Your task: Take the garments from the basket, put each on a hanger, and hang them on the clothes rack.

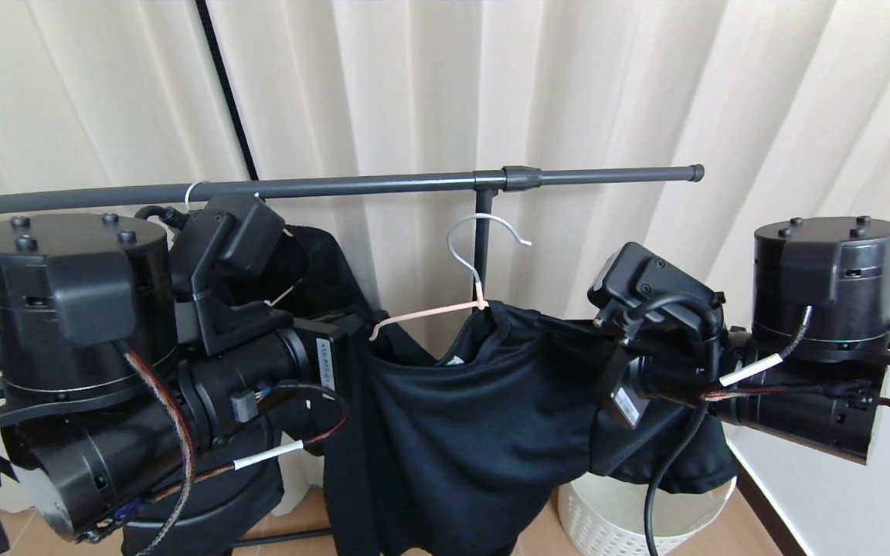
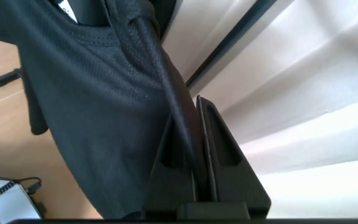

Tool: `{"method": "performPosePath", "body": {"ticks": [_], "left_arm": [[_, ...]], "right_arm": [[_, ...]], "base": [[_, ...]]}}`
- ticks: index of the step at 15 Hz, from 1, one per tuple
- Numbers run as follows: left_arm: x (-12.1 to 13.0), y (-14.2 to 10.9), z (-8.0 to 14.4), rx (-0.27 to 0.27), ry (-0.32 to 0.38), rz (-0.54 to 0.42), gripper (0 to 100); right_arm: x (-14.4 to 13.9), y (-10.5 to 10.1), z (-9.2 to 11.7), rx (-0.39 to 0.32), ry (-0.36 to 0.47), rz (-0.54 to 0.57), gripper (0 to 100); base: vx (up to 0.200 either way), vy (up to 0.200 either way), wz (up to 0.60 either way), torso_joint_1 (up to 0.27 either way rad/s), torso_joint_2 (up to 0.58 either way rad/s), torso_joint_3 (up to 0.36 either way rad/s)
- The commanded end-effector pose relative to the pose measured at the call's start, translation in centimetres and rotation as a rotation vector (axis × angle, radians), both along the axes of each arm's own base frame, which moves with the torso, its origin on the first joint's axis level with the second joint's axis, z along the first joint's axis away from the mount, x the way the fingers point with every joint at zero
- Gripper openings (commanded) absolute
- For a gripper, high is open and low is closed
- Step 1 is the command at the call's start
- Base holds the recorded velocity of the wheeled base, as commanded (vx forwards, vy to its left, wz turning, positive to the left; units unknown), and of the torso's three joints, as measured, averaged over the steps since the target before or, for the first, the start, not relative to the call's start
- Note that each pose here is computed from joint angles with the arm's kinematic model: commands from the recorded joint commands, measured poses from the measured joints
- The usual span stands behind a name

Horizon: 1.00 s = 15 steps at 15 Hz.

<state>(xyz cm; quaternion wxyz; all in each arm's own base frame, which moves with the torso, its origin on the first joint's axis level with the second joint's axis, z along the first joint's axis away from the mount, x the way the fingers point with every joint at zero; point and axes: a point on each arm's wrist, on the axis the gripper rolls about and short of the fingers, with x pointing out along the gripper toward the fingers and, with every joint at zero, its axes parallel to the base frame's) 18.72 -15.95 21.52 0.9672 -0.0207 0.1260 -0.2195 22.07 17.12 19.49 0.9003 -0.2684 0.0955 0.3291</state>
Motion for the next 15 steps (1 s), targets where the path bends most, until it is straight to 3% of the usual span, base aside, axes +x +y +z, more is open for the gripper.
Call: {"method": "performPosePath", "body": {"ticks": [1, 3, 5, 7, 11, 15], "left_arm": [[0.1, -0.1, 0.3, -0.006, -0.008, -0.002, 0], [0.4, 0.2, 0.3, 0.007, -0.013, 0.013, 0], [2.1, 2.1, -0.5, 0.049, 0.000, 0.115, 0], [2.8, 2.7, -0.6, 0.052, 0.004, 0.154, 0], [2.9, 2.7, -0.6, 0.070, -0.006, 0.153, 0], [1.6, 1.5, 0.8, 0.037, -0.047, 0.081, 0]], "right_arm": [[0.6, 0.4, -1.0, -0.027, 0.012, -0.033, 0], [0.3, 0.1, -1.0, -0.020, -0.006, -0.049, 0], [-0.6, -0.6, 0.1, 0.002, -0.034, -0.046, 0], [-1.2, -1.0, 0.6, 0.010, -0.049, -0.045, 0], [-1.6, -1.4, 1.2, 0.022, -0.062, -0.045, 0], [-0.7, -0.8, 0.3, 0.007, -0.043, -0.050, 0]], "base": [[0.000, 0.000, 0.00, 0.000, 0.00, 0.000], [0.000, 0.000, 0.00, 0.000, 0.00, 0.000], [0.000, 0.000, 0.00, 0.000, 0.00, 0.000], [0.000, 0.000, 0.00, 0.000, 0.00, 0.000], [0.000, 0.000, 0.00, 0.000, 0.00, 0.000], [0.000, 0.000, 0.00, 0.000, 0.00, 0.000]]}}
